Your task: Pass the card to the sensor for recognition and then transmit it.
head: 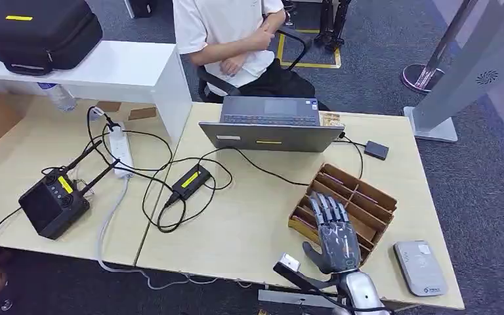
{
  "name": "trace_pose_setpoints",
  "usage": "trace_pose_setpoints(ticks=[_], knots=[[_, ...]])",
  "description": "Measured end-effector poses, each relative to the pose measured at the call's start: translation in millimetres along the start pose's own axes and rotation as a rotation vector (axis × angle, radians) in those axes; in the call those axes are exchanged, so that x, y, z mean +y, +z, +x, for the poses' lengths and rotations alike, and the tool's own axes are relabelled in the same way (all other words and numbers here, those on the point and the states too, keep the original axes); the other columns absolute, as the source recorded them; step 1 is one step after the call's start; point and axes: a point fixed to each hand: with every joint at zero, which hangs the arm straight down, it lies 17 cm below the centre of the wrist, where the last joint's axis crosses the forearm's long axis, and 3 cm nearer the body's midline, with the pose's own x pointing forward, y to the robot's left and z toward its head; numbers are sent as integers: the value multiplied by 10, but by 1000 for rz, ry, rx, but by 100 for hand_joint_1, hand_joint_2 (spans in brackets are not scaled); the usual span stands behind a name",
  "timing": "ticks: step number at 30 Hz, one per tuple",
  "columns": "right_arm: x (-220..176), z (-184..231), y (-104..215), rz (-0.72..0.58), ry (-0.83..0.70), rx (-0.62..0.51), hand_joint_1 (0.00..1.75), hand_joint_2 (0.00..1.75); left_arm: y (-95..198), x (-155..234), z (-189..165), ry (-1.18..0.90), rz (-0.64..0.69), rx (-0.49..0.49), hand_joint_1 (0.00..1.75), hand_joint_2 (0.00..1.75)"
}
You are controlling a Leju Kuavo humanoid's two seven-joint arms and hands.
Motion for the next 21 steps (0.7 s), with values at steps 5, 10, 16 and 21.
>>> trace_pose_setpoints(ticks=[5,10,16,21], knots=[[13,11,-2,3,-10,5,0,175,0,1,-2,0,0,2,0,175],[27,4,1,7,-9,12,0,175,0,1,-3,0,0,2,0,175],[62,-8,28,17,-10,17,0,175,0,1,-3,0,0,2,0,175],[80,-12,39,22,-10,19,0,175,0,1,-3,1,0,2,0,175]])
